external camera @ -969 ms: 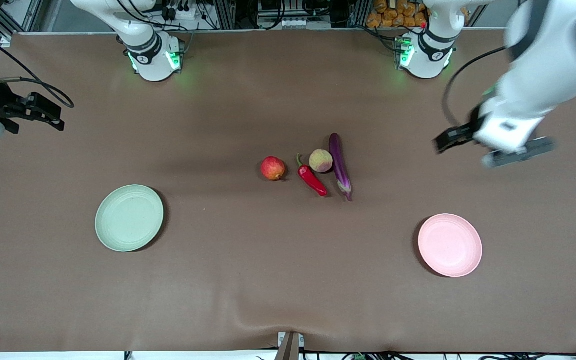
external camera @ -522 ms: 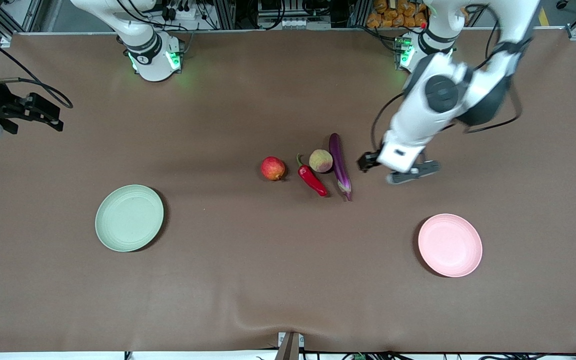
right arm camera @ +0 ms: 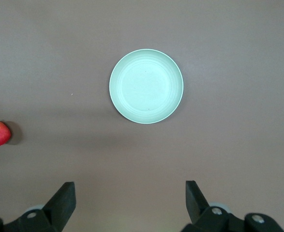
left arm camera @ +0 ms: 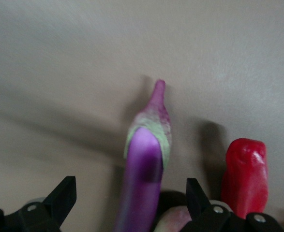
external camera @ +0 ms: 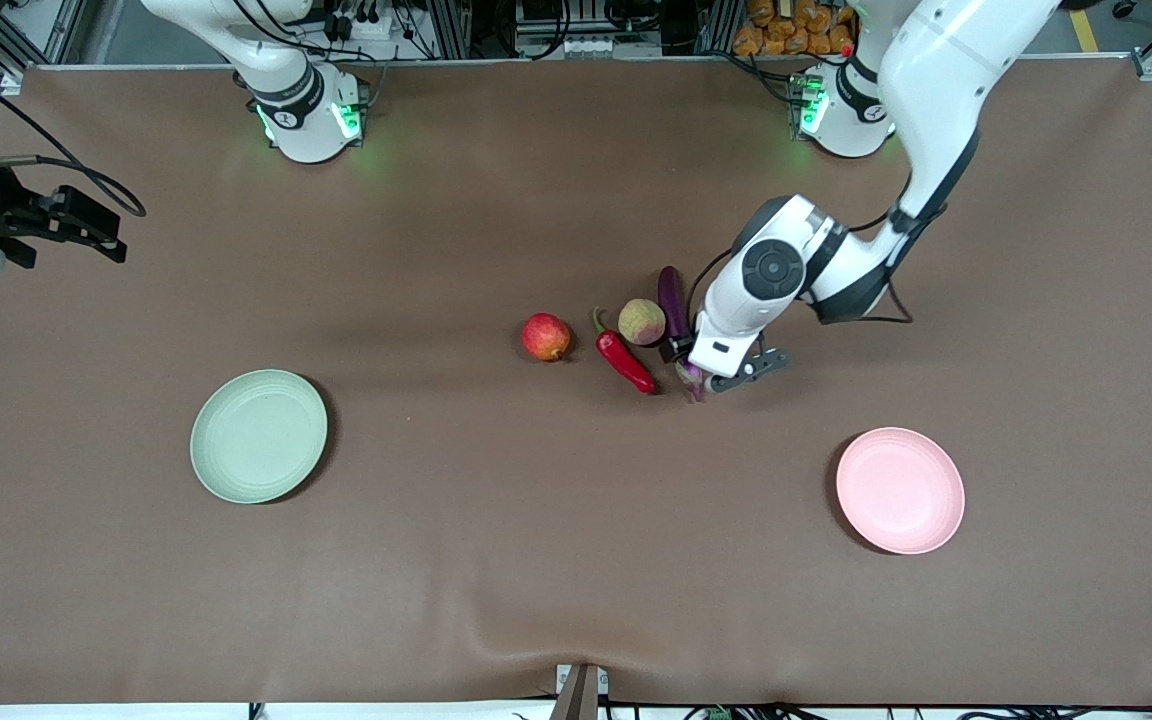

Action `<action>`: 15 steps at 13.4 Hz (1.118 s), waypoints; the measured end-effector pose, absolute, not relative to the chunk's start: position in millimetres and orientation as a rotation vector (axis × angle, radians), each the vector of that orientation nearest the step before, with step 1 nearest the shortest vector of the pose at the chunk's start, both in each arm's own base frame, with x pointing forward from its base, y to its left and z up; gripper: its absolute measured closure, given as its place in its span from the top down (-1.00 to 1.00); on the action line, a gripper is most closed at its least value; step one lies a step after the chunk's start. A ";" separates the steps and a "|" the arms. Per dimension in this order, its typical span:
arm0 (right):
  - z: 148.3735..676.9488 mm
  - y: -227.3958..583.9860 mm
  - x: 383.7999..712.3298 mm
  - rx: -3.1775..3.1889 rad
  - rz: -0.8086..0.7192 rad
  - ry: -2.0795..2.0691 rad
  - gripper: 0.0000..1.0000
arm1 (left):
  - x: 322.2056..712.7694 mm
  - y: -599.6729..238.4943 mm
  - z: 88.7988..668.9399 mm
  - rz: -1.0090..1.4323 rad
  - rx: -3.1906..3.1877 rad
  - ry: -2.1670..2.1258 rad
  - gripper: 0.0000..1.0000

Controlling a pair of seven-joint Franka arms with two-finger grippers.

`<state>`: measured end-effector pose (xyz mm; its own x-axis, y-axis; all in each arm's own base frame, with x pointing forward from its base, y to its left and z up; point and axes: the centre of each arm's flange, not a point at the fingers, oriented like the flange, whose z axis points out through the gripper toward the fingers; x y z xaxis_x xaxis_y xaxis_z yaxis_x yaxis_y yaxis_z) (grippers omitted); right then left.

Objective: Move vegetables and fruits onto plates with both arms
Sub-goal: 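Close the left gripper around the purple eggplant and lift it, then carry the eggplant toward the pink plate while the right gripper reaches out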

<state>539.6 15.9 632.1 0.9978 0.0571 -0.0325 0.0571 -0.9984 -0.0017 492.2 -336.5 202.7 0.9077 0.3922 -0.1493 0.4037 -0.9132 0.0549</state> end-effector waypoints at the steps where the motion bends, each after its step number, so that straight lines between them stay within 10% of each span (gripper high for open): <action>1: 629.3 15.7 540.9 -3.139 0.061 -0.089 1.00 | 490.3 -341.0 195.1 -0.213 2.983 0.623 0.96; 8: 582.2 1.6 564.4 -3.128 0.193 -0.052 1.00 | 486.2 -347.9 176.2 -0.185 3.009 0.634 -0.25; 15: 536.6 0.9 582.6 -3.107 0.315 -0.128 1.00 | 580.0 -240.1 278.2 -0.084 3.202 0.624 -0.30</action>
<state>582.6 0.9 536.6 0.9764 0.0832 -0.1994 0.0799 -0.9965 -0.0247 580.0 -240.1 278.2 0.9258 0.3769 -0.0272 0.3707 -0.9198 -0.1288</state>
